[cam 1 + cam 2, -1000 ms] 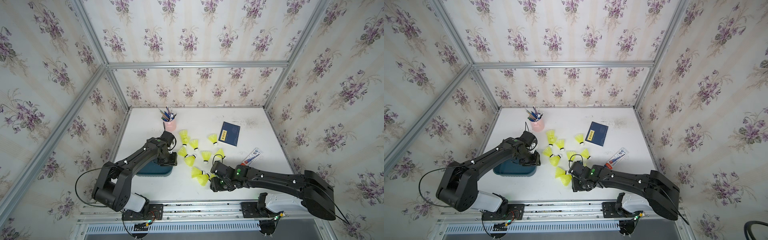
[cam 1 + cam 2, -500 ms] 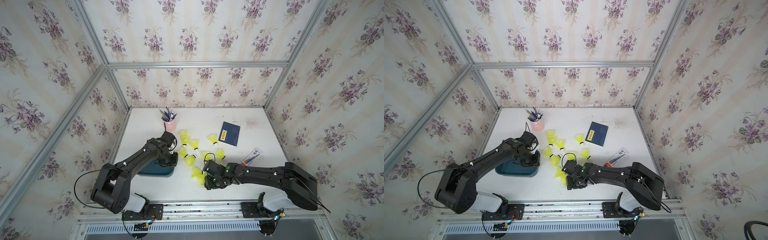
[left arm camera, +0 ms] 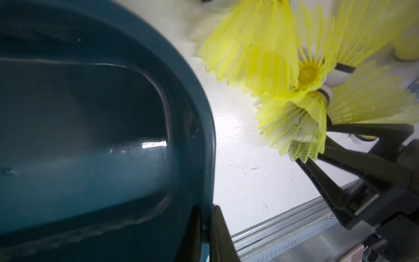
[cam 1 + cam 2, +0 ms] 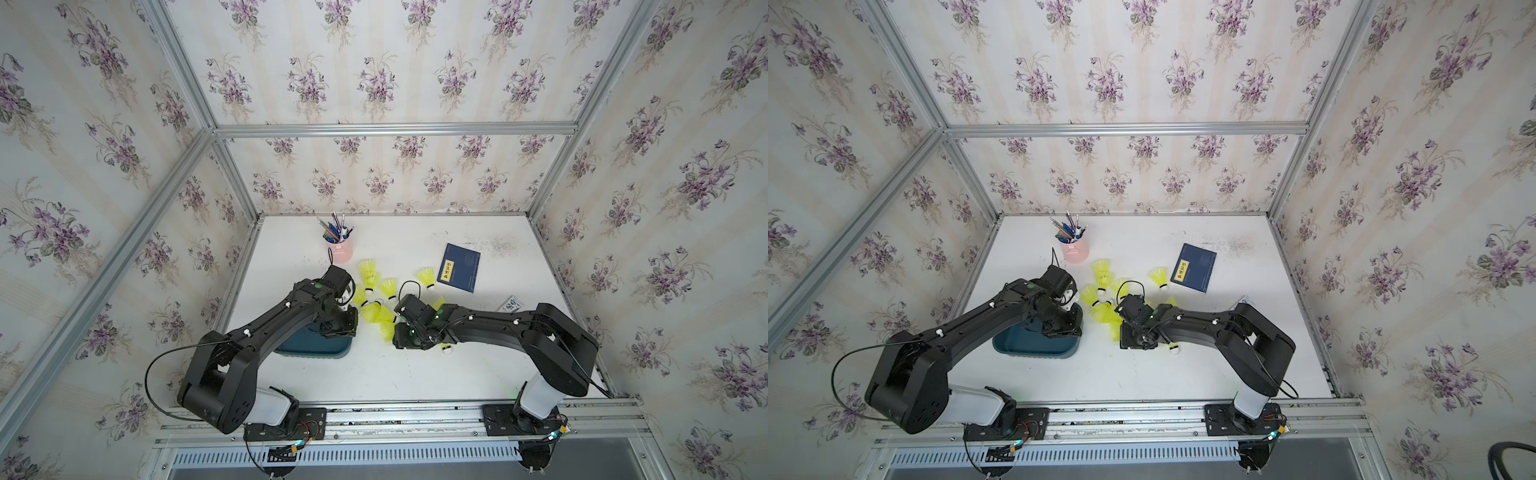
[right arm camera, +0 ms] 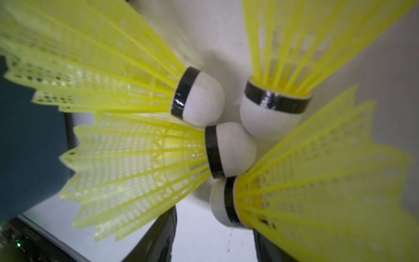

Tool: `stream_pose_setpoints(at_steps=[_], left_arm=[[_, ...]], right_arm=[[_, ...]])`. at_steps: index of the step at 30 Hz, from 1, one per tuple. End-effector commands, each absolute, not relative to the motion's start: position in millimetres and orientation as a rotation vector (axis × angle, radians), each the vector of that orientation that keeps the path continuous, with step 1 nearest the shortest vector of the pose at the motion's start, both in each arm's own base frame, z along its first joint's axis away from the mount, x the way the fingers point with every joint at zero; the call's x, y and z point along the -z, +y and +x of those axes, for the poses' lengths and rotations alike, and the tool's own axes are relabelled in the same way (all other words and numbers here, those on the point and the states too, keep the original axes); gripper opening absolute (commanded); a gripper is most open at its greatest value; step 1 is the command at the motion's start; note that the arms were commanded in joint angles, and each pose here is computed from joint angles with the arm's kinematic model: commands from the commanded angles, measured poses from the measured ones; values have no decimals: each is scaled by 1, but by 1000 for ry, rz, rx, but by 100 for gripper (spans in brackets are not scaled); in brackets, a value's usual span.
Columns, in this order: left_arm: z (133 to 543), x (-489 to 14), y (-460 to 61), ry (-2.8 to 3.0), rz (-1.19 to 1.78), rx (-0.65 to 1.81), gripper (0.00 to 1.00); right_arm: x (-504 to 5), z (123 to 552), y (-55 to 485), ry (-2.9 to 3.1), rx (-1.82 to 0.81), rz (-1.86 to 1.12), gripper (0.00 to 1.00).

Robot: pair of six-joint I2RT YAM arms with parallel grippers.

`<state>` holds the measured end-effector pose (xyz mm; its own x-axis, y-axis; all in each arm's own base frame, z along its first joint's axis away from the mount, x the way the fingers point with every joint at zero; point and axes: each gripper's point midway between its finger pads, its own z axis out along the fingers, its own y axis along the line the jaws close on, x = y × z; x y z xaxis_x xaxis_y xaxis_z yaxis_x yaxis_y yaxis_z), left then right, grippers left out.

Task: Put the shuttlecocks into the storage box
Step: Move the storage box to the center of the board.

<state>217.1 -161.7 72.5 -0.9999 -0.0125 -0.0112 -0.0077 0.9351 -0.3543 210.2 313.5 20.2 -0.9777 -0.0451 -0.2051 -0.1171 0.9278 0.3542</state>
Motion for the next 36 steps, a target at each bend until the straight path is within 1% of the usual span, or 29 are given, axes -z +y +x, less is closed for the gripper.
stream_pose_setpoints(at_steps=[1,10,16,21,26,31,36], left_arm=[[205,-74,-172,3122,-128,672,0],[202,-81,-188,3084,-160,759,0],[206,-86,-205,3062,-125,802,0],[209,-84,-224,3071,-109,828,0],[213,-86,-251,3069,-73,864,0],[215,-87,-283,3075,-2,883,0],[215,-83,-314,3090,59,897,0]], right_arm=[[-5,221,303,2931,-457,-91,57],[6,277,327,2914,-498,26,57],[6,301,331,2906,-510,90,58],[-15,298,324,2881,-517,88,61],[-43,292,293,2863,-518,142,65],[-79,286,251,2811,-496,179,63],[-96,258,207,2800,-384,199,60]])
